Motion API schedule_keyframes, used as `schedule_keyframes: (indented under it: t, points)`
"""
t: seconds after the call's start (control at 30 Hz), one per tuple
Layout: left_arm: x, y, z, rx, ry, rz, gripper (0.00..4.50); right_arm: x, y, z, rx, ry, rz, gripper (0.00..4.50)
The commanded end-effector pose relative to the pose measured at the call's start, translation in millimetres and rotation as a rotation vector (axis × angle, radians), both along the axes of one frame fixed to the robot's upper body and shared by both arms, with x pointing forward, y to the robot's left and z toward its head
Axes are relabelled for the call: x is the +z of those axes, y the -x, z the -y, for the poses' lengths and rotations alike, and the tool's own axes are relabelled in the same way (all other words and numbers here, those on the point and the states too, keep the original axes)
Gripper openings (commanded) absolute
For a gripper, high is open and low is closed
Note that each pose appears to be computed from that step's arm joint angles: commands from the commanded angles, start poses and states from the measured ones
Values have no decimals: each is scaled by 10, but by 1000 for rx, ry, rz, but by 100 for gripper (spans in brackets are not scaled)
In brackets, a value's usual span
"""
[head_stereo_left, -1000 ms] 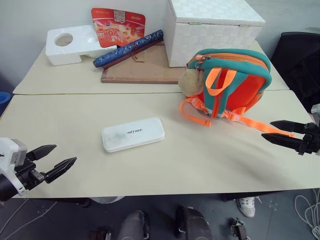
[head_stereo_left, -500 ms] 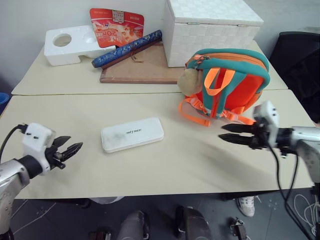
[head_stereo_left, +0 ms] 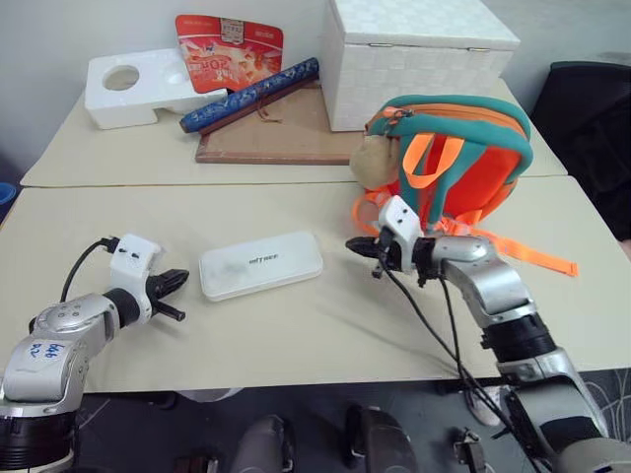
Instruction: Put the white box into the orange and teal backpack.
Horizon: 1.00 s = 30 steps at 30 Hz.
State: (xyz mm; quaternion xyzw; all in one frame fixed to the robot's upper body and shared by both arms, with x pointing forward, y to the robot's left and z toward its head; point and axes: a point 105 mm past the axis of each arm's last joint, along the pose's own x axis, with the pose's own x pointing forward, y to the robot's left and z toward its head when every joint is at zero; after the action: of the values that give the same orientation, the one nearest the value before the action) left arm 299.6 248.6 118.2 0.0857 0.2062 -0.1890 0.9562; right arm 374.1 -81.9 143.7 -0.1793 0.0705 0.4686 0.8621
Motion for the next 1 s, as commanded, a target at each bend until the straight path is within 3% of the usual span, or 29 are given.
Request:
schedule_keyframes:
  t: [0.03,0.23,0.43,0.57,0.67,0.8,1.0]
  points:
    - [-4,12,230,-111,17,-26,5,23,-92,-155,-12,0,58,0]
    - [-5,-65,350,-172,-21,-18,5,-8,-1,-296,42,-18,37,0]
    - [55,-150,435,-198,-25,8,5,10,169,-197,41,-15,22,0]
    - [55,-155,287,-178,-17,-20,5,-26,209,-79,-2,-4,13,0]
    - [72,-127,159,-167,49,-67,56,-54,190,-19,-24,6,11,0]
    - [131,-125,-31,-120,254,-180,177,-56,163,51,-42,17,12,0]
    - [188,-46,-2,-155,590,-413,367,-59,179,66,-41,35,24,0]
